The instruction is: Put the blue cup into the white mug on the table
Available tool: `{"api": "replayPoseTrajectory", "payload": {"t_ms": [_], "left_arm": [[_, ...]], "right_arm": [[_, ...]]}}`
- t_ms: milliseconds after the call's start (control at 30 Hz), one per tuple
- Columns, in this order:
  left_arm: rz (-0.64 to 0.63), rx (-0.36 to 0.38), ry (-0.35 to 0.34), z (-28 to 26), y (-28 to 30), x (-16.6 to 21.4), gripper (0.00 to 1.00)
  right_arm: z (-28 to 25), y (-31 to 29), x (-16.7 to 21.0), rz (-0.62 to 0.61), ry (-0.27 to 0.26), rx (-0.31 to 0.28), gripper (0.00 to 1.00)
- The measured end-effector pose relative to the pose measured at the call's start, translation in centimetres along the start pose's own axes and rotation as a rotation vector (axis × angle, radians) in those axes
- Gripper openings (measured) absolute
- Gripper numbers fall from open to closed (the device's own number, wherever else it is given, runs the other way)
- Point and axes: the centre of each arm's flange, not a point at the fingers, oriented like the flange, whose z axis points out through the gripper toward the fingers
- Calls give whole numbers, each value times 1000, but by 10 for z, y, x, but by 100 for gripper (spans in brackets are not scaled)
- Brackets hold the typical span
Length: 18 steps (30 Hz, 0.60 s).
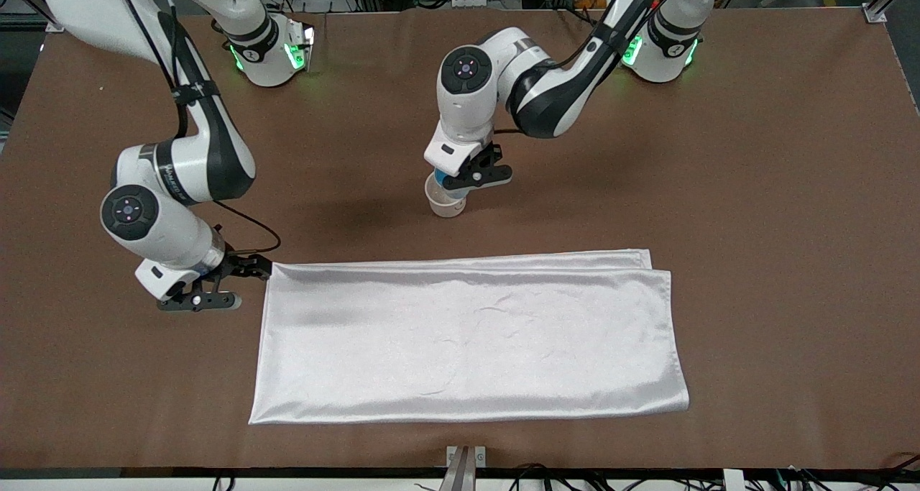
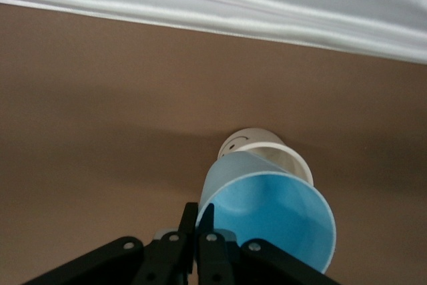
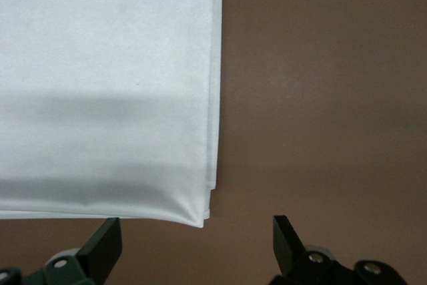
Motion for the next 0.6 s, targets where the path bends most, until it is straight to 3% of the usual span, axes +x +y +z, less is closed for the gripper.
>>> {"api": "replayPoseTrajectory", "payload": {"t_ms": [600], "left_arm": [[-22,3,-16,28,26,-2,6]], "right_arm": [[24,-4,16,-16,26,11,100]]}}
